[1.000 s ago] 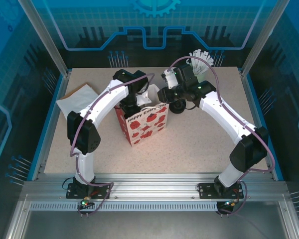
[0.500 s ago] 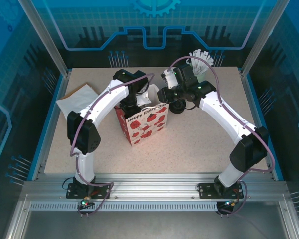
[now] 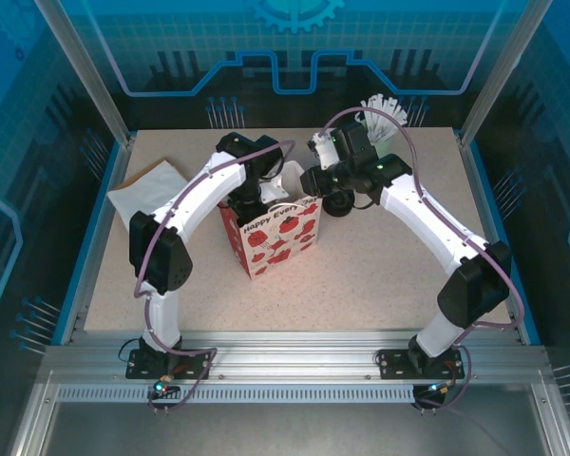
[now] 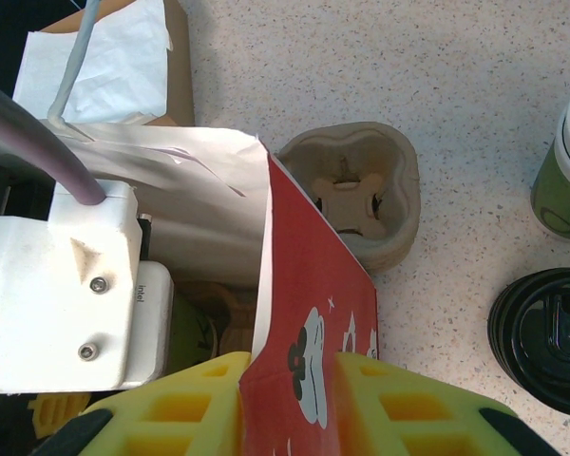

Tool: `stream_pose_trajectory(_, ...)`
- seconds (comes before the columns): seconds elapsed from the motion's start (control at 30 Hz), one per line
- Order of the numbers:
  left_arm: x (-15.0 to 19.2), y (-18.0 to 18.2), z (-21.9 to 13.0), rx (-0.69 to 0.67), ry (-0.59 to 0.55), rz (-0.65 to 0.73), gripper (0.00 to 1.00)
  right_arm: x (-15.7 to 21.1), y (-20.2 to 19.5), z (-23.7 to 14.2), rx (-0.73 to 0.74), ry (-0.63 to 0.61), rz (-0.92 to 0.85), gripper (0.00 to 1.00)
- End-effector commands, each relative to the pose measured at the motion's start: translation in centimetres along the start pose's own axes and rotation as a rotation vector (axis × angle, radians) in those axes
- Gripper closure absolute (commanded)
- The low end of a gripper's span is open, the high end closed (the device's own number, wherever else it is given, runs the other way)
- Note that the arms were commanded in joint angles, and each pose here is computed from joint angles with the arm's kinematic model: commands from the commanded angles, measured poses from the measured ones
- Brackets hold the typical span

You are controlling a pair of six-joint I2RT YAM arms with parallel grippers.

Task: Pack the takeout coffee

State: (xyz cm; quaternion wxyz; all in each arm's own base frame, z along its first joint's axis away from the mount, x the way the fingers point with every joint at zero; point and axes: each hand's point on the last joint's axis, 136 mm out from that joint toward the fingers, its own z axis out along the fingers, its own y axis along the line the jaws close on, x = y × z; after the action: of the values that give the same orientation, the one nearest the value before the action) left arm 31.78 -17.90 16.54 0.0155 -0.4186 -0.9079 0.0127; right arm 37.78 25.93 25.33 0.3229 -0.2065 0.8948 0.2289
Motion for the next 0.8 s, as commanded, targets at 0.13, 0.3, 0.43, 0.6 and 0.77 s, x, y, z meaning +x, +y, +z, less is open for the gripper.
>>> stream_pose_trajectory(0.13,0.4,0.2,1.1,0.025,0.042,-0.002,0.56,0.5,0.8,0.6,-0.020,0.031,-0.021,0.71)
stream_pose_trajectory(0.3,0.3,0.2,1.7,0.033,0.053,0.000,0.56,0.6,0.9,0.7,-0.021,0.033,-0.022,0.71)
stream_pose_trajectory(0.43,0.2,0.3,2.2,0.038,0.059,-0.001,0.56,0.5,0.9,0.6,-0.021,0.030,-0.024,0.71)
stream_pose_trajectory(0.6,0.1,0.3,3.0,0.046,0.068,-0.002,0.56,0.5,0.9,0.6,-0.021,0.033,-0.023,0.71)
stream_pose_trajectory(0.77,-0.1,0.2,3.7,0.054,0.069,-0.003,0.56,0.6,1.0,0.6,-0.021,0.034,-0.025,0.71)
